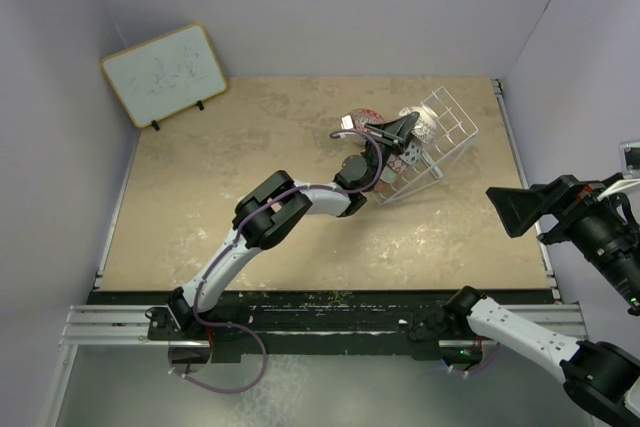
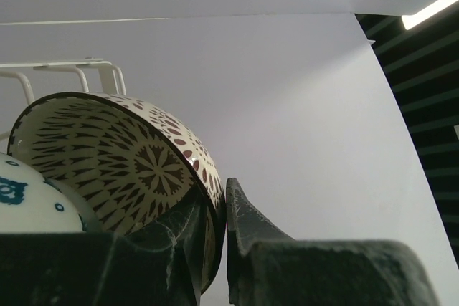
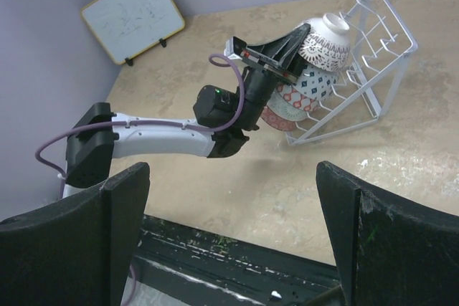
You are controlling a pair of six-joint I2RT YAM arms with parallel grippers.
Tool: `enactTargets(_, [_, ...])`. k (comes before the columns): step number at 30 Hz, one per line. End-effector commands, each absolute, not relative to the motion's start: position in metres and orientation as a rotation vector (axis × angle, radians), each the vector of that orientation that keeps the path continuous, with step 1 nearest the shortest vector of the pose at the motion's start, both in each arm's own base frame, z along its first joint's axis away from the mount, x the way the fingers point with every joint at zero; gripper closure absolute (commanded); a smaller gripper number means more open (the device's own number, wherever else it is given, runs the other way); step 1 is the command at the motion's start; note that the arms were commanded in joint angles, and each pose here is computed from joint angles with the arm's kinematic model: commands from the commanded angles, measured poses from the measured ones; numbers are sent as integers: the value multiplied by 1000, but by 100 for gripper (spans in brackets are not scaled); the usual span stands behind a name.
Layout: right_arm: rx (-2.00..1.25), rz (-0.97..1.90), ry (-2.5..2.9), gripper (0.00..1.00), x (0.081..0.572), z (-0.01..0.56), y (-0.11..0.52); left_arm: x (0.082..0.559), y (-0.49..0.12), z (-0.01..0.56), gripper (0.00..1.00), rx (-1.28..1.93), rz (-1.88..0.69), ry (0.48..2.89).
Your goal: Load the bowls into the dish rack
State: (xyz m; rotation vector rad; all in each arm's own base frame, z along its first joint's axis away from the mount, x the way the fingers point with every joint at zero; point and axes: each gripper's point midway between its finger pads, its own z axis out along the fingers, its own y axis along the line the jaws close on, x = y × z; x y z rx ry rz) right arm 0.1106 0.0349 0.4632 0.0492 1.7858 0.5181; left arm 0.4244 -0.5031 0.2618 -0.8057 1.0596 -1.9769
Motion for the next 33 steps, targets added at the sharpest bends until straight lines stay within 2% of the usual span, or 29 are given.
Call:
enactTargets(1, [84,519,1763,0,111,467,30,414,-500,308,81,-743,-2080,942])
enactTargets(7, [90,519,1766,0,112,466,29,414,-503,305,73,-741,-2079,965])
enactTargets(20, [91,524,1764,0,113,468,30,416,-506,303,70,-734,-2048,1076])
enactTargets(26, [87,525,1767,0,114,467,31,416,-505,301,62,-731,-2058,1073])
enactTargets(33, [84,524,1768,0,116,467,33,418,-502,308,63,-705,-2079,1036])
